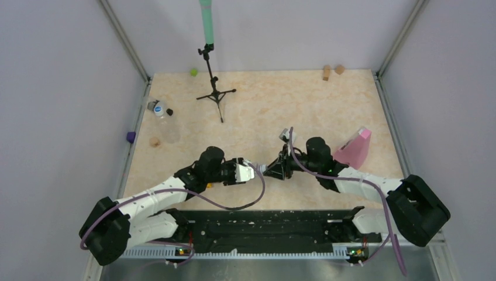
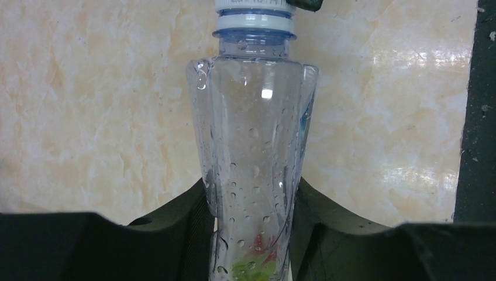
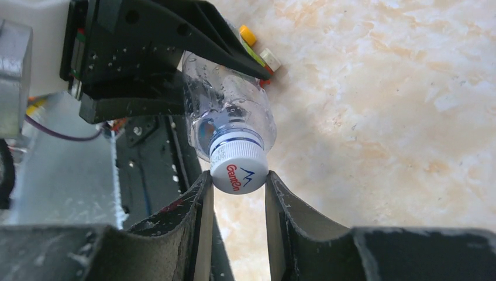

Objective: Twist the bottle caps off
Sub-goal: Unscrew the bottle cap from the plastic bottle.

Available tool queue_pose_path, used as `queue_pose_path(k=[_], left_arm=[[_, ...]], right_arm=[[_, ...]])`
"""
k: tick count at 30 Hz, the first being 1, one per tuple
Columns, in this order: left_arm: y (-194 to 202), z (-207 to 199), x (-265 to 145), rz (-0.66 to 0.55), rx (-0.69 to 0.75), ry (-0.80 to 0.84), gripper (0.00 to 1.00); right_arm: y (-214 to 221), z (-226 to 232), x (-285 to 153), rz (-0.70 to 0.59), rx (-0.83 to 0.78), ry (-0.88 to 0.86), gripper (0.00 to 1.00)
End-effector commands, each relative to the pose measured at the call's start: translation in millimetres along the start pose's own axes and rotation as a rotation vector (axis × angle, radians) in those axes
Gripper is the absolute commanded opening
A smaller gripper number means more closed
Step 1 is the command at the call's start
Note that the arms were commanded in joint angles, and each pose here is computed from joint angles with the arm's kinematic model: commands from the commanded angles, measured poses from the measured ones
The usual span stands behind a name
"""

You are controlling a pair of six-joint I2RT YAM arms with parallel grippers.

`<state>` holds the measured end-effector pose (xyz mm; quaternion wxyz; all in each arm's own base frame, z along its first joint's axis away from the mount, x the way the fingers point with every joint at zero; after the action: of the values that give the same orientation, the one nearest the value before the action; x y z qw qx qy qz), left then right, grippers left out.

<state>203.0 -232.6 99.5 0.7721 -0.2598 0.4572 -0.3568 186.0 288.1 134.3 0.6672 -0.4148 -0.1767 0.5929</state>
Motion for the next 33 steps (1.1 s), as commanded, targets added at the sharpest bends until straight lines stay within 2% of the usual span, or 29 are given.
queue_pose_path(k=[1,9,12,21,28,33], left_arm=[[-44,13,2,-0.156,0.051,0.009,0.04],[-34,21,-4,-0.12,0.042,-0.08,0.04],[-33,23,-5,-0.115,0.044,-0.098,0.04],[-41,33,-9,-0.162,0.042,-0.172,0.04],[-40,38,-8,-0.158,0.034,-0.197,0.04],[-43,37,-7,-0.179,0.031,-0.194,0.04]], right_arm=[[-23,1,11,-0.052,-0.285,-0.055,0.2],[-27,-2,11,-0.15,-0.166,-0.029,0.44],[-28,3,8,-0.19,-0.116,-0.043,0.49],[-32,19,-5,-0.205,0.007,-0.06,0.54],[-38,41,-25,-0.273,0.074,-0.11,0.57],[-45,34,-33,-0.321,0.172,-0.018,0.61]])
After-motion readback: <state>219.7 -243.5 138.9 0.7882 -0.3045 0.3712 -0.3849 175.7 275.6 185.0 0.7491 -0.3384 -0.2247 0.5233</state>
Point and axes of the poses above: each gripper's point midway between its finger pads, its own x axis out along the fingers, its own z axis along the line the jaws close on, y = z × x, the point moved 1 cm from there along -x, back along the fingers, and after that the axes turned 5 degrees about x, right-handed, at the moved point
